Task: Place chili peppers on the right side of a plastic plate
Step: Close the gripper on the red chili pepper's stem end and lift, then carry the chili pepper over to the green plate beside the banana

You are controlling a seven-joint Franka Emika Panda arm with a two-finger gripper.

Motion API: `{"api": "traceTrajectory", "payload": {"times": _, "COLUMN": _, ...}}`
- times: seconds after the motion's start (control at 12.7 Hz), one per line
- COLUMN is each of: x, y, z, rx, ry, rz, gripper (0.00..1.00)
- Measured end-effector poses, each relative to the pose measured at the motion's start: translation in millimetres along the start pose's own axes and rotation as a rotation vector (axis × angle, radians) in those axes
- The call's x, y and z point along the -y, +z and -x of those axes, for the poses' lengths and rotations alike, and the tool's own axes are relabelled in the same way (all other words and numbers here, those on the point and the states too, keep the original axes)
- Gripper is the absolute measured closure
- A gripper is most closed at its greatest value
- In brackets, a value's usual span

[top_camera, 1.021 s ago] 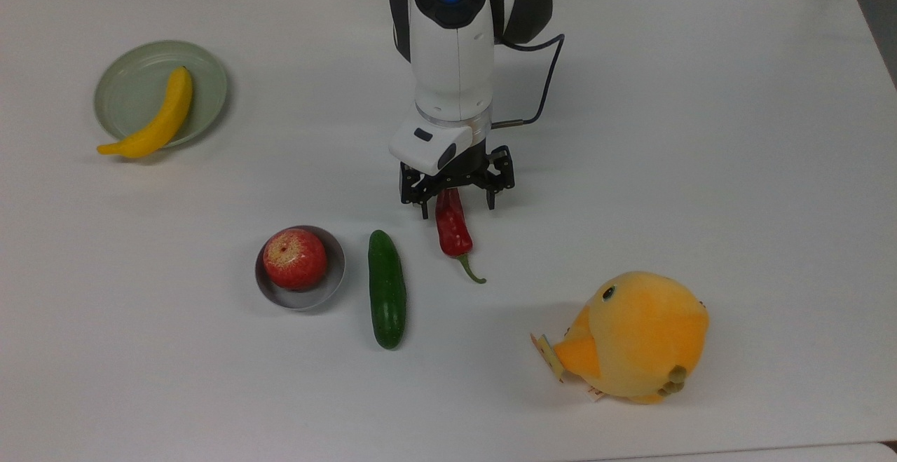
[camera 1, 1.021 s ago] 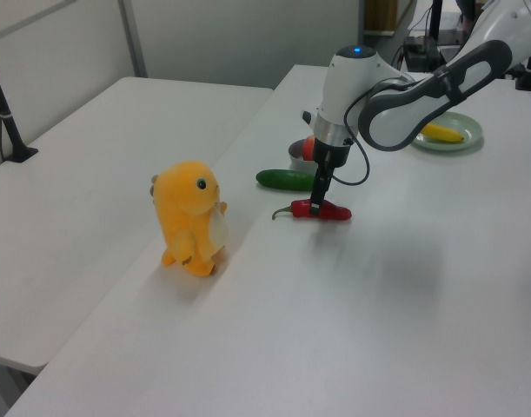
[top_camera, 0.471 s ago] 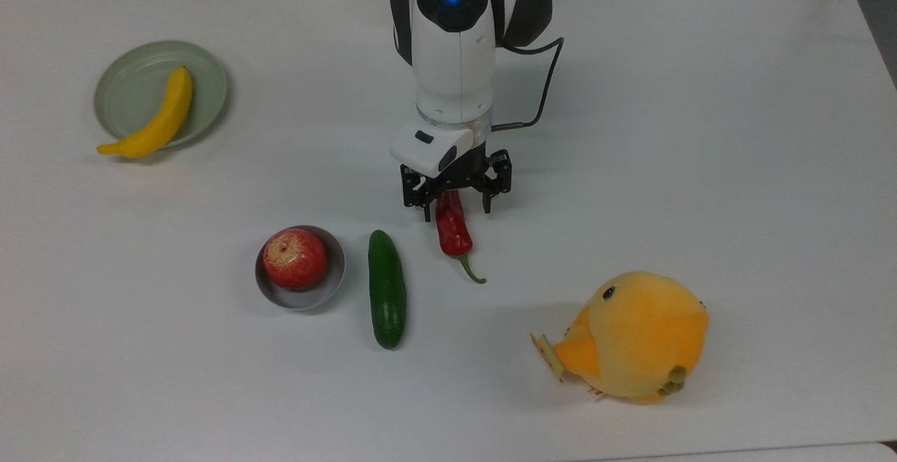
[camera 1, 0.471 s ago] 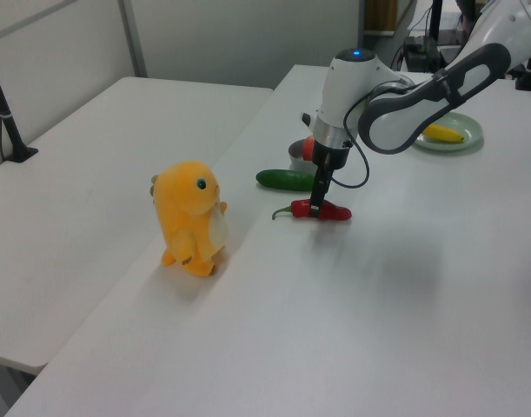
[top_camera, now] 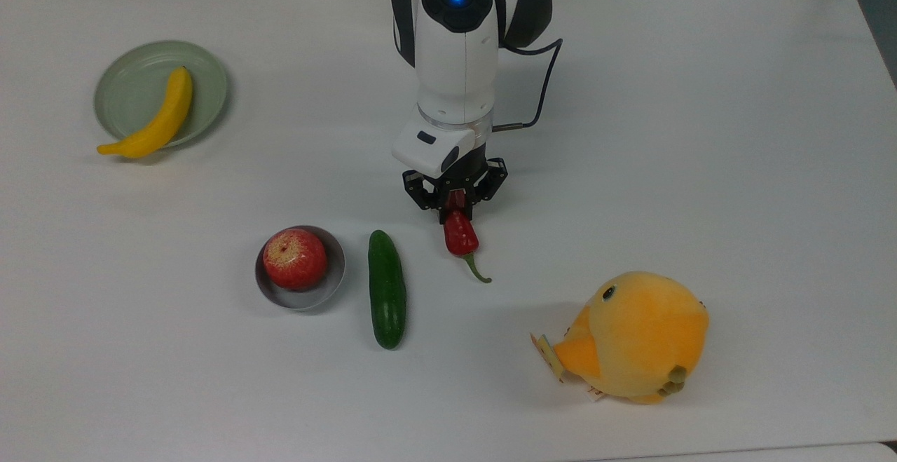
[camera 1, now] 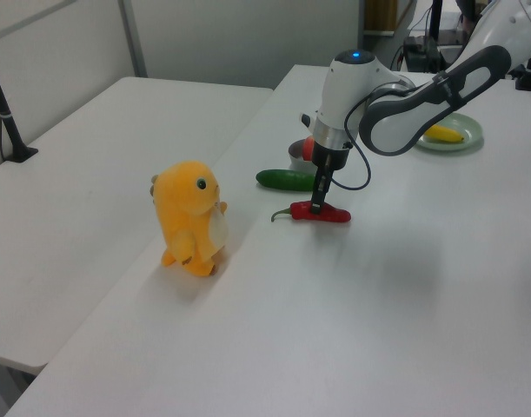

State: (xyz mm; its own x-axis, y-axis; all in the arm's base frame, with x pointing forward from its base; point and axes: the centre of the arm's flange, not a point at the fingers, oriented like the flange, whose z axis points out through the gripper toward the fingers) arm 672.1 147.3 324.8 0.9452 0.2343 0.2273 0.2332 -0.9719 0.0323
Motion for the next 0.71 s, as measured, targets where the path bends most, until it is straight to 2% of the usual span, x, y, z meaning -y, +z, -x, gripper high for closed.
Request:
{"api": "traceTrajectory", "payload": {"times": 0.47, "x": -0.3, "y": -1.5, "z": -1.3, "rx": -0.004, "ry": 0.000, "rz": 0.000, "gripper": 0.64}}
{"api": "traceTrajectory", "payload": {"times": 0.71, "x": -9.9, "y": -20.5, "z": -10.3, "rx": -0.040, "ry": 0.023, "rz": 0.005, "gripper": 0.64}}
